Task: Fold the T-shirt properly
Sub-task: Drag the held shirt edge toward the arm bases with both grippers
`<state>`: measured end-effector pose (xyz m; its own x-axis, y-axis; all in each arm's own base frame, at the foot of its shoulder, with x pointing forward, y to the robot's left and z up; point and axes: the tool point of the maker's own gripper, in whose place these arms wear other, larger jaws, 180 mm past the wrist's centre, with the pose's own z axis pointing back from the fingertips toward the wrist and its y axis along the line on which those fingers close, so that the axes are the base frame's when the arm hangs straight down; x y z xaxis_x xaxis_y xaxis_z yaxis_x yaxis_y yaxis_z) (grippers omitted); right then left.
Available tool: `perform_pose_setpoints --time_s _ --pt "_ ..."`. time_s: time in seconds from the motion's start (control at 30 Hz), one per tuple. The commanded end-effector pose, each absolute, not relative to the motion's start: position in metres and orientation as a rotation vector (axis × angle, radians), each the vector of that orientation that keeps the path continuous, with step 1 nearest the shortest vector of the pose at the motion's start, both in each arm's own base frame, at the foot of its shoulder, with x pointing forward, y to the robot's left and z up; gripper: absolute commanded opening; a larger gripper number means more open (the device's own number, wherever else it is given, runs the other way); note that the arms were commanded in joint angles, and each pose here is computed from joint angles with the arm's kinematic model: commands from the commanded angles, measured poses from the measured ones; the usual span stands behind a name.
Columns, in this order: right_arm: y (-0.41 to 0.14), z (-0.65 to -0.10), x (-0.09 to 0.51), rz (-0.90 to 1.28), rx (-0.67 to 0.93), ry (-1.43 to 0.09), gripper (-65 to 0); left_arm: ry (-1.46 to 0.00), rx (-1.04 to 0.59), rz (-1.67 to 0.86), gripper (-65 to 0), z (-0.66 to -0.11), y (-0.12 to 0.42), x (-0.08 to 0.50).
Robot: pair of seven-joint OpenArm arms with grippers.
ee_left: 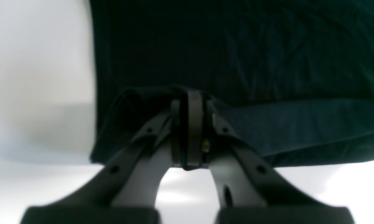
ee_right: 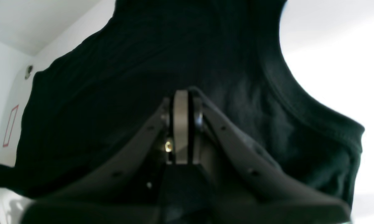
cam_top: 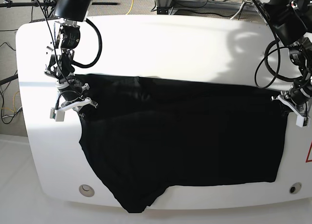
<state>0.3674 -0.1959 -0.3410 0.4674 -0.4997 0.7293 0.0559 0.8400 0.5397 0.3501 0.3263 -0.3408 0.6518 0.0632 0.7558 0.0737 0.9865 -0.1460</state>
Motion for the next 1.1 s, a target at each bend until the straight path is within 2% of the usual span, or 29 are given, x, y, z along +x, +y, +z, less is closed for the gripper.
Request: perform_pose_setpoints --time_s 0.0,0.47,1.07 --pt "-0.200 -0.320 0.381 -0.349 0.500 -1.108 -65.0 -0.915 -0.166 -0.008 -65.0 -0.324 0.331 0.360" --pt "-0.198 -0.328 0.393 -0.368 0.517 -1.085 -65.0 -0.946 -0.209 0.026 -65.0 -0.325 0.326 0.372" --pt "-0.206 -0.350 0.386 -0.379 0.456 -1.044 -65.0 -1.030 -0.091 -0.073 -65.0 -0.318 0.333 0.377"
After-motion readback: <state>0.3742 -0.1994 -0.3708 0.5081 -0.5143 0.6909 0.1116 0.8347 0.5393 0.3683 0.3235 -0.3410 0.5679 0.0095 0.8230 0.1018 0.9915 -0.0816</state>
